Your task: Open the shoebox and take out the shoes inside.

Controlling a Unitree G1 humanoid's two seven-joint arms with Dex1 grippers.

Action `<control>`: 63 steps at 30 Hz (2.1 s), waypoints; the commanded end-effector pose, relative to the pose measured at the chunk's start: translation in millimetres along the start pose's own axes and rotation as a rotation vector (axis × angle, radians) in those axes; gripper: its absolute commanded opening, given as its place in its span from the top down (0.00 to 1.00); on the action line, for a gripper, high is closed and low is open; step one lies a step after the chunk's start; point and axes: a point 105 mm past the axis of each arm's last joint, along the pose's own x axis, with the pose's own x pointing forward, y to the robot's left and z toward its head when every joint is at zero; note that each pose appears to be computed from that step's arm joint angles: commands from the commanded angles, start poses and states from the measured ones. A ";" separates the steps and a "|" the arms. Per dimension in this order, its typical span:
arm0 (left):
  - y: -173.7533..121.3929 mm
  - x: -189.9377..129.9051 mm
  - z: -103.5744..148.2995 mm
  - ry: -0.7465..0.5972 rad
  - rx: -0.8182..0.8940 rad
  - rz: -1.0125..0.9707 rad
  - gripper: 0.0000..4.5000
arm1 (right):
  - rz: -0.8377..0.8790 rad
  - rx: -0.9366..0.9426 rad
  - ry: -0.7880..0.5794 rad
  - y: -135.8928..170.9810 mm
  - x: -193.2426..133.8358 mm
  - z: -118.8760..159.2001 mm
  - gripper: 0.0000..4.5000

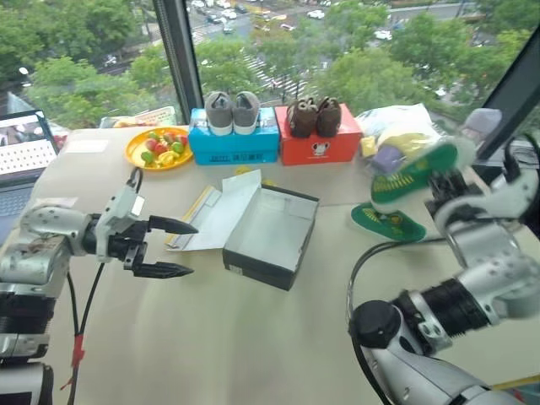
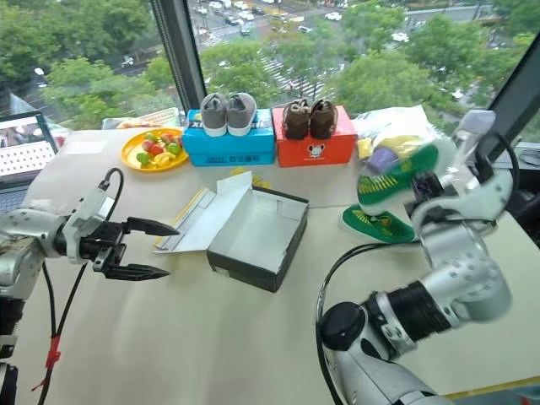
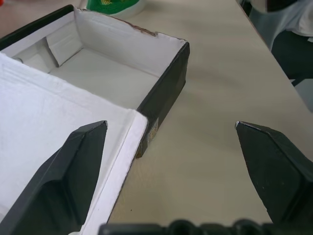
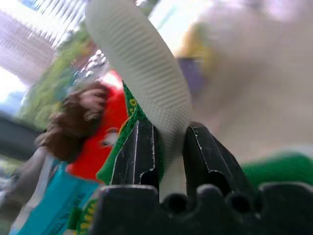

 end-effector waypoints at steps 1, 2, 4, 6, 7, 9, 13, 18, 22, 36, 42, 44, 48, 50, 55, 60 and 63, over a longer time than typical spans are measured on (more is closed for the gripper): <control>2.8 -2.7 9.3 -0.006 0.046 0.001 0.00 | 0.006 0.151 0.067 3.5 -14.8 -39.2 0.87; 3.7 -2.1 10.1 -0.007 0.047 0.000 0.00 | -0.018 0.155 0.079 -2.8 -18.1 -44.6 0.87; 4.5 -1.0 11.1 -0.007 0.051 -0.004 0.00 | -0.050 0.158 0.141 -11.7 -25.6 -61.4 0.87; 4.5 0.0 12.1 -0.007 0.053 -0.008 0.00 | -0.059 0.175 0.199 -17.1 -32.1 -76.4 0.87; 4.6 1.0 13.2 -0.008 0.054 -0.011 0.00 | -0.080 0.175 0.224 -23.6 -34.9 -83.1 0.87; 4.7 3.5 15.6 -0.008 0.057 -0.017 0.00 | -0.127 0.208 0.291 -41.2 -37.9 -99.3 0.87; 4.4 5.9 19.0 -0.009 0.060 -0.023 0.00 | -0.146 0.215 0.376 -55.9 -39.2 -116.3 0.87; 4.2 9.1 25.0 -0.011 0.064 -0.025 0.00 | -0.228 0.128 0.483 -74.1 -34.4 -132.3 0.87; 3.5 11.4 28.4 -0.016 0.066 -0.026 0.00 | -0.324 -0.047 0.591 -91.5 -31.0 -139.0 0.87; 2.4 9.3 22.7 -0.024 0.057 -0.020 0.00 | -0.422 -0.107 0.659 -113.6 -32.8 -146.9 0.56; 5.2 5.5 16.2 -0.023 0.054 -0.013 0.00 | -0.380 -0.324 0.454 -87.0 -14.0 -94.4 0.28; 5.6 4.5 14.7 -0.023 0.053 -0.012 0.00 | -0.365 -0.410 0.372 -72.8 -13.1 -74.7 0.28; 5.2 3.1 9.1 -0.023 0.045 -0.006 0.00 | -0.271 -0.678 0.287 -38.3 -21.4 -53.1 0.28; 4.2 4.9 9.0 -0.028 0.045 -0.002 0.00 | -0.231 -0.820 0.254 -30.7 -24.8 -45.2 0.28; 7.5 8.6 11.7 -0.049 0.037 0.057 0.00 | -0.193 -0.982 0.187 -23.9 -28.3 -25.5 0.28; 27.9 6.9 8.7 -0.109 -0.052 0.306 0.00 | 0.125 -1.182 0.232 7.5 -43.0 -53.8 0.28; 31.2 3.1 -3.3 -0.106 -0.137 0.484 0.00 | 0.314 -1.209 0.241 16.1 -63.8 -72.3 0.28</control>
